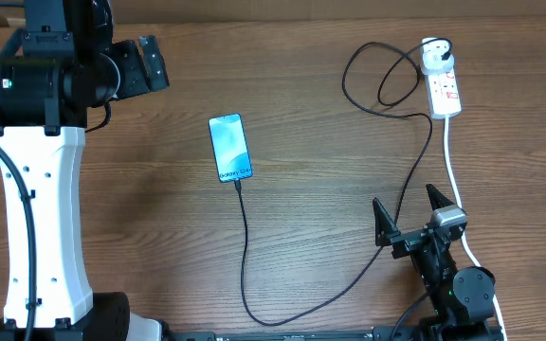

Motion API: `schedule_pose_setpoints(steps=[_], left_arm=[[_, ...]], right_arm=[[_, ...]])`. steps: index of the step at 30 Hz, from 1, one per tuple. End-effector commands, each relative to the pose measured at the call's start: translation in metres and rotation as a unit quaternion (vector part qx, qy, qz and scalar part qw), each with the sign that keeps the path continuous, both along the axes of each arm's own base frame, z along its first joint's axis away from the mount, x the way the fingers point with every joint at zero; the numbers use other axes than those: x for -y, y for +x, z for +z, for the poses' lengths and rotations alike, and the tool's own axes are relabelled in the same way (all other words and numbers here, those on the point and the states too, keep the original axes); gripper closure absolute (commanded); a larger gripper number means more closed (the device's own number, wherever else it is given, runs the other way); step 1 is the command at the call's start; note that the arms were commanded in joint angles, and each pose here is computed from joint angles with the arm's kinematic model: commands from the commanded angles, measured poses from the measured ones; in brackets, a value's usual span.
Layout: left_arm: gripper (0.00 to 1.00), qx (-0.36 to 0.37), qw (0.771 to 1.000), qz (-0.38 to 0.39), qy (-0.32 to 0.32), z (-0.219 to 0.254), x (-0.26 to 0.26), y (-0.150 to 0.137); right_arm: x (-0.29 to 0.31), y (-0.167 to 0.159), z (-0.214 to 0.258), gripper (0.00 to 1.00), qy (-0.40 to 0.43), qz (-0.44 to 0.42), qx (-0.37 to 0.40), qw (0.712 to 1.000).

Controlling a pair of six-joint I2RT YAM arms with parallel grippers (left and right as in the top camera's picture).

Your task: Plug charger to phone and switch on socket

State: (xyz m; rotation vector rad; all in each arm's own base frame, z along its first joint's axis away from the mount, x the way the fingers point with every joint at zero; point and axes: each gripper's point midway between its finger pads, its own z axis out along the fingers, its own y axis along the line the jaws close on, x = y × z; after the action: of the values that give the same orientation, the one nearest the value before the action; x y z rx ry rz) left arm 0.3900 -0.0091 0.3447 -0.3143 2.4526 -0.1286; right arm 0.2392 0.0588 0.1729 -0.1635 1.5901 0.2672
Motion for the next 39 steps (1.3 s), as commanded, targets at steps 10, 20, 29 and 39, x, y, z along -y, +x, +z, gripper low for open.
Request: schedule_pose_setpoints(steps=[10, 20, 29, 39], left_arm=[[0.0, 0.005, 1.0, 0.002, 0.006, 0.003, -0.003, 0.002], [0.0, 0.005, 1.0, 0.002, 0.006, 0.003, -0.003, 0.002], [0.0, 0.013, 0.998, 0.024, 0.048, 0.012, -0.017, -0.008], [0.0, 0.229, 0.968, -0.072, 0.074, 0.072, 0.001, -0.068]], right_arm=[[0.001, 0.0, -0.001, 0.0, 0.001, -0.003, 0.003, 1.0], [0.001, 0.0, -0.001, 0.0, 0.001, -0.003, 0.003, 1.0], [0.001, 0.0, -0.001, 0.0, 0.001, -0.003, 0.003, 1.0], [0.001, 0.0, -0.001, 0.0, 0.001, -0.003, 0.003, 1.0]])
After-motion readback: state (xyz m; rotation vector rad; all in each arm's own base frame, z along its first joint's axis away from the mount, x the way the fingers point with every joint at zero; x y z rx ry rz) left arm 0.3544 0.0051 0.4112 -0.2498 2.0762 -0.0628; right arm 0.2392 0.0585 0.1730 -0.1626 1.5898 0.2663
